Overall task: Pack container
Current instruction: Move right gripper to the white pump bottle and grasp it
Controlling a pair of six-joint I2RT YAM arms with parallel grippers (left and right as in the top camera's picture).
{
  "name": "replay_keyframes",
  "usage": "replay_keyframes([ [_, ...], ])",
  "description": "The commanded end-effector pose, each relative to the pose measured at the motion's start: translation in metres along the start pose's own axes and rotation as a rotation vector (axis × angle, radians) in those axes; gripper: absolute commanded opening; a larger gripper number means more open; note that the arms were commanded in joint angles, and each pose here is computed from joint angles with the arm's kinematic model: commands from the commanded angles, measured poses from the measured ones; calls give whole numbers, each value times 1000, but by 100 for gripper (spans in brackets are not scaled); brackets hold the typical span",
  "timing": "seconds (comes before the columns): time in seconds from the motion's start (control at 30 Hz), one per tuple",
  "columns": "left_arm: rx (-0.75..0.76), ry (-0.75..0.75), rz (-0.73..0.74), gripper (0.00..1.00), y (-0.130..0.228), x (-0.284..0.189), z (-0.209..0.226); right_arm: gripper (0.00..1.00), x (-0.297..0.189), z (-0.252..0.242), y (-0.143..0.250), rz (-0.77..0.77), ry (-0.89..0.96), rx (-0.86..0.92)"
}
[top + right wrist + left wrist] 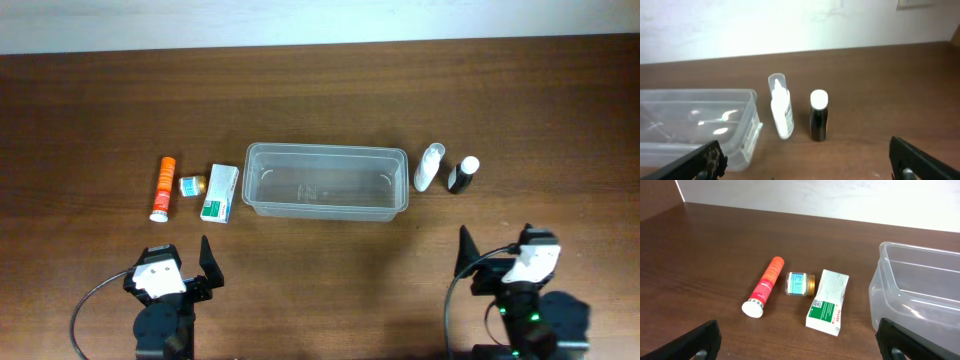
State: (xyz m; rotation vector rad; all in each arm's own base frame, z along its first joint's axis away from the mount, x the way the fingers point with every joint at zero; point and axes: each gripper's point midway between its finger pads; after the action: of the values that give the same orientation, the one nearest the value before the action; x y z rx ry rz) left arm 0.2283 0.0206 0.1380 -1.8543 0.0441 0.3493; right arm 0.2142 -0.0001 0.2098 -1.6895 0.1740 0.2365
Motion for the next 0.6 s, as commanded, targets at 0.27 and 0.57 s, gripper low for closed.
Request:
replay_keyframes([
  [0.27, 0, 1, -1, 100, 1, 1, 1, 98, 17, 2, -128, 373, -187, 73],
  [0.57, 0, 1, -1, 100, 1, 1, 1, 100, 90, 25, -117, 667, -293, 195],
])
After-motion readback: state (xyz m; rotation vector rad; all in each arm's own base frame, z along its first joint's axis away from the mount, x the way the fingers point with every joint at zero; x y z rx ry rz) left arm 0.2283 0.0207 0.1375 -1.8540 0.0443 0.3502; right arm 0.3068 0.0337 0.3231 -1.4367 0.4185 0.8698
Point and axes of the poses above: each gripper's point midway between its finger pads, its own x axis out along the fingers, its own z axis along the line the jaws close on, y = z × x, and after that the axes turned 12 degrees about -x, right-handed
